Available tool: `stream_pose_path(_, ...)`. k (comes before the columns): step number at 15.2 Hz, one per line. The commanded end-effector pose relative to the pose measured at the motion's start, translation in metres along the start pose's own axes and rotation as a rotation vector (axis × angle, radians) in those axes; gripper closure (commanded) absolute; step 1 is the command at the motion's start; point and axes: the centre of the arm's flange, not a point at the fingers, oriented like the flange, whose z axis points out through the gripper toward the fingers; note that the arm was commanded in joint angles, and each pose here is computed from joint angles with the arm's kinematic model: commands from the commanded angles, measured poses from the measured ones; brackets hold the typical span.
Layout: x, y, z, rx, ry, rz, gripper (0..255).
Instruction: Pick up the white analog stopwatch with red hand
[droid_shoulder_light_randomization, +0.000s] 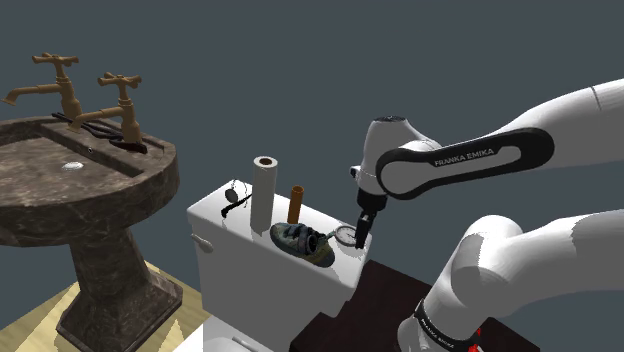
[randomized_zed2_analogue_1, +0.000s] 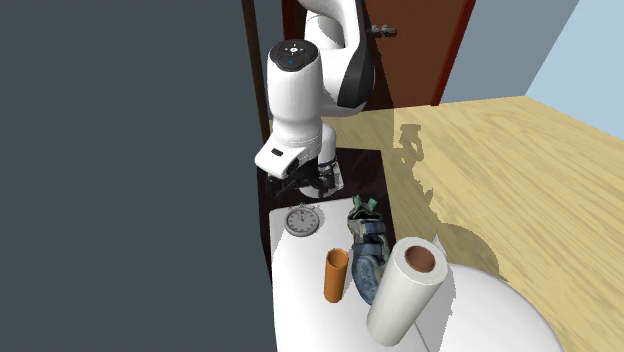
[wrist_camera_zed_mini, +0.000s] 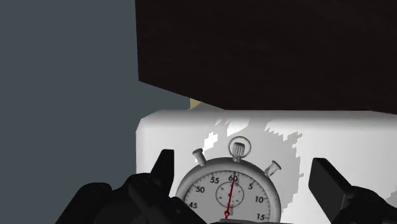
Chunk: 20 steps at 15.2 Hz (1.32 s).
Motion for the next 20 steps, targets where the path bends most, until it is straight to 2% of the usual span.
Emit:
stream_pose_path(1,0.001,0.0,0.01,0.0,0.0,-0.001,0)
stream_pose_path(3,0.002,0.001,0.024,0.0,0.0,-0.001,0)
stream_pose_path(5,0.002,0.001,0.024,0.0,0.0,-0.001,0)
stream_pose_path(6,0.003,0.0,0.024,0.0,0.0,-0.001,255)
stream_pose_path(15,0.002,0.001,0.024,0.0,0.0,-0.001,255)
stream_pose_path(20,0.0,0.0,-0.003,0.0,0.0,-0.001,255)
